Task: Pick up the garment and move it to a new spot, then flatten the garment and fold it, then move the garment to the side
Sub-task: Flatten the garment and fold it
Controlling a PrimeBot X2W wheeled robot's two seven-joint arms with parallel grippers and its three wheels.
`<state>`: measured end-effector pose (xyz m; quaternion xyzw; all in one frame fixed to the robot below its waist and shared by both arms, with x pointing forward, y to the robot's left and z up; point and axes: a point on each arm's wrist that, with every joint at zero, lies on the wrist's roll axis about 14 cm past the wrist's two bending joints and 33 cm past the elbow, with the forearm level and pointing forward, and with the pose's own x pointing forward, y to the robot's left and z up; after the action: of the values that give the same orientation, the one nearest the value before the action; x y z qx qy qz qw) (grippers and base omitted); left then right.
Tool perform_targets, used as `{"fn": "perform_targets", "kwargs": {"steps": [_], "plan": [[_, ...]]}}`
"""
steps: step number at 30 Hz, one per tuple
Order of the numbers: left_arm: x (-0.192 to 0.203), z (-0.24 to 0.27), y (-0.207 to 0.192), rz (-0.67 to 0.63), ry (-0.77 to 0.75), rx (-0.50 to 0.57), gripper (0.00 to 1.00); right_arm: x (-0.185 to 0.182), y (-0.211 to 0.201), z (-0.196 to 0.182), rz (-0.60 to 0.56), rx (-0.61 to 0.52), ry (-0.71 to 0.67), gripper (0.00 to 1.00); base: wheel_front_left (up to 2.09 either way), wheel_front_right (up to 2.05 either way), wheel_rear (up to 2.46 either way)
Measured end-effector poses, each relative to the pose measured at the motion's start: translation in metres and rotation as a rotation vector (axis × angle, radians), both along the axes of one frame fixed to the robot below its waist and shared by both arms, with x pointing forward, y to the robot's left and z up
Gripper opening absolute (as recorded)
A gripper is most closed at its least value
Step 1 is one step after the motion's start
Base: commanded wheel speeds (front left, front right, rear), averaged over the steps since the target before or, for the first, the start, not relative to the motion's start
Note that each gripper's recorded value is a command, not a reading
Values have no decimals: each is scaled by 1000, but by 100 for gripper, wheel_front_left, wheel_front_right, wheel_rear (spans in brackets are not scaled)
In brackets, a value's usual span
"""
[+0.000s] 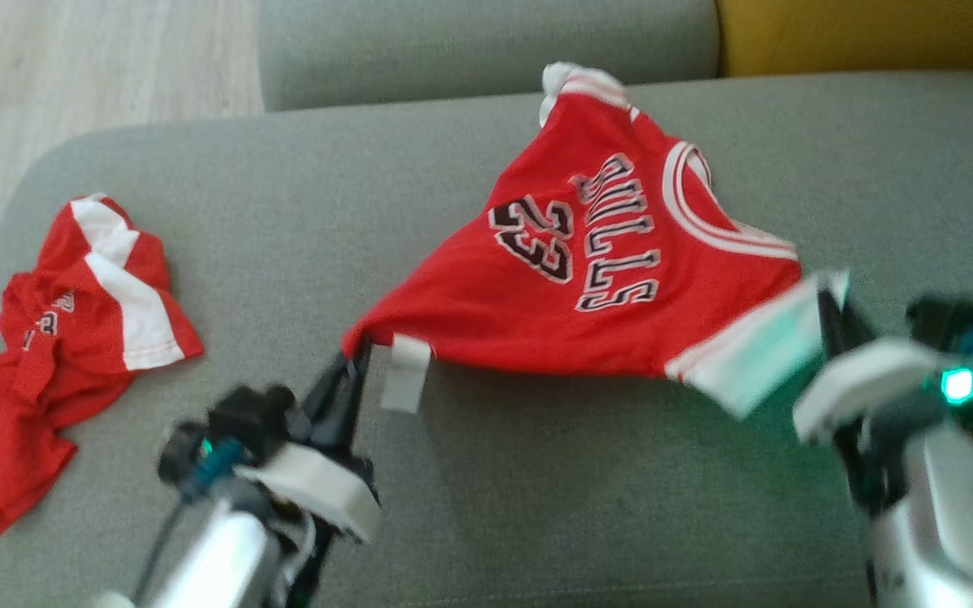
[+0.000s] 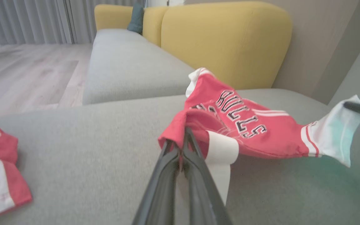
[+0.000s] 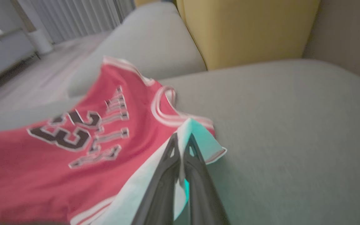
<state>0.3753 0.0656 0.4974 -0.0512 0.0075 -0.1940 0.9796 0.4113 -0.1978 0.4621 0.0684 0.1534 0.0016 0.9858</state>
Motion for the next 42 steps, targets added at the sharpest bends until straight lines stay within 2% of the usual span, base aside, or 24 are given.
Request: {"fn": "perform_targets", "kwargs": {"steps": [5, 9, 13, 18, 25, 31, 37, 39, 42], "plan": [[26, 87, 18, 18, -218, 18, 0, 37, 25, 129, 71, 25, -353, 0, 0, 0, 0], [37, 168, 14, -18, -397, 59, 0, 46, 33, 222, 97, 45, -576, 0, 0, 0, 0], [39, 221, 17, -8, -517, 125, 0, 45, 28, 285, 79, 25, -722, 0, 0, 0, 0], [31, 268, 19, 11, -615, 158, 0, 34, 14, 343, 30, -22, -834, 0, 0, 0, 0], [16, 294, 23, 19, -619, 110, 0, 23, 7, 363, 8, -82, -804, 0, 0, 0, 0], [29, 280, 24, 5, -546, 111, 0, 33, 7, 351, 8, -104, -732, 0, 0, 0, 0], [79, 218, 21, -50, -298, 139, 0, 77, 15, 317, 42, -108, -596, 0, 0, 0, 0], [105, 209, 24, -44, -257, 152, 0, 97, 23, 326, 61, -130, -604, 0, 0, 0, 0], [149, 213, 29, -18, -253, 181, 0, 128, 37, 360, 80, -178, -696, 0, 0, 0, 0]]}}
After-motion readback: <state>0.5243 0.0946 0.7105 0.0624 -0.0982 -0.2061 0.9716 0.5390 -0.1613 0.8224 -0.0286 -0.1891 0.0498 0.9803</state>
